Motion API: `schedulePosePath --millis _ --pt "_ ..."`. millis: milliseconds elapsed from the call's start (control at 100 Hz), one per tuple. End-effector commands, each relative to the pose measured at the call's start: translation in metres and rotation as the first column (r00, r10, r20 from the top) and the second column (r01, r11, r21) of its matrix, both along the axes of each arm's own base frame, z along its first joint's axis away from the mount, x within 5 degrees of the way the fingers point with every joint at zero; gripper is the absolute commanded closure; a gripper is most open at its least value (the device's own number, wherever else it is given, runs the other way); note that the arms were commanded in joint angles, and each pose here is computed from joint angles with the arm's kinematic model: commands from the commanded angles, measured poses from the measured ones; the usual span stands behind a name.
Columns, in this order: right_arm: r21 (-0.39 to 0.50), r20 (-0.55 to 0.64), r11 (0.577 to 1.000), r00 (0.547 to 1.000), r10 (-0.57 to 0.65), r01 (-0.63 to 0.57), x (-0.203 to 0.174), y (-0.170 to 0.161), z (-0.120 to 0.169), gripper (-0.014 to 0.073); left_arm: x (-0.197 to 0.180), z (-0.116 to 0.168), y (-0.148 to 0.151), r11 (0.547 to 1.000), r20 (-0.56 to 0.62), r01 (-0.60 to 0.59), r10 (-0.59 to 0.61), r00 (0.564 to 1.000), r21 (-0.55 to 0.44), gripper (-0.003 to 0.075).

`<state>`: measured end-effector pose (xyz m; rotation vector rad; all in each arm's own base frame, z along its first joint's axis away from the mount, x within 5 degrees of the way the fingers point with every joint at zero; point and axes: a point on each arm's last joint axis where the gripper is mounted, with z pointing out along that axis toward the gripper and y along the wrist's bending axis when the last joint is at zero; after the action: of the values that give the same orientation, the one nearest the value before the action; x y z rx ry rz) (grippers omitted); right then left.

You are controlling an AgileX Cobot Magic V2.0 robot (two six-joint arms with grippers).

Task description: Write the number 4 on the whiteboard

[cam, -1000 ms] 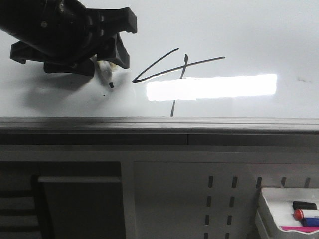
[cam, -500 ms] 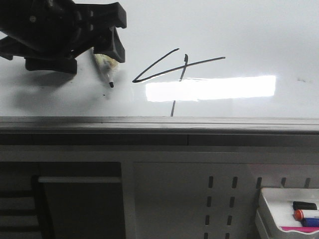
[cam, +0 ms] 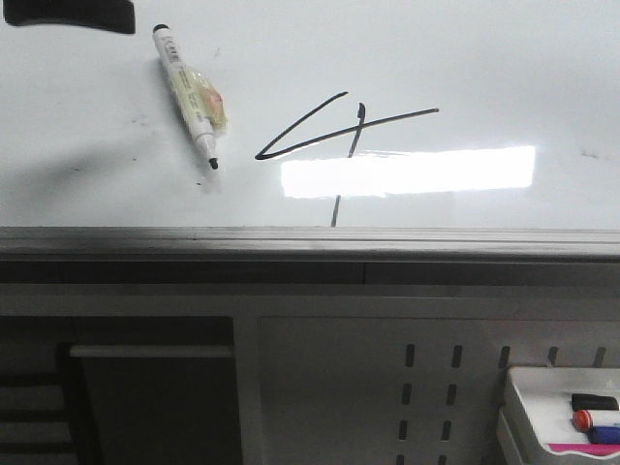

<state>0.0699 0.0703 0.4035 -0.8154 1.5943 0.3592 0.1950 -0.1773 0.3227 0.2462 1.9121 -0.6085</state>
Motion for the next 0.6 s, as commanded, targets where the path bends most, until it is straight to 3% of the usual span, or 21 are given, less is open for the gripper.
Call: schedulePosePath --millis 0,150,300,590 --pt "0.009 0.077 1.0 0.997 0.009 -0.01 0.001 0.002 0.004 0.0656 -0.021 0.02 0.008 0.998 0.108 0.054 -0.056 0.993 0.019 0.0314" --pt "0.002 0.067 0.999 0.997 0.036 -0.036 0.001 0.009 -0.021 0.0636 -0.054 0.018 0.037 0.998 0.174 0.05 -0.056 0.983 0.035 0.0552" --pt "0.106 0.098 0.994 0.995 -0.009 -0.001 0.001 -0.001 -0.041 0.0636 -0.083 0.001 0.07 0.996 0.22 0.082 -0.087 0.972 0.034 0.0741" --pt "0.155 0.141 0.988 0.989 -0.047 0.025 -0.002 -0.022 -0.058 0.064 -0.114 -0.023 0.11 0.993 0.278 0.102 -0.084 0.957 -0.051 0.0741"
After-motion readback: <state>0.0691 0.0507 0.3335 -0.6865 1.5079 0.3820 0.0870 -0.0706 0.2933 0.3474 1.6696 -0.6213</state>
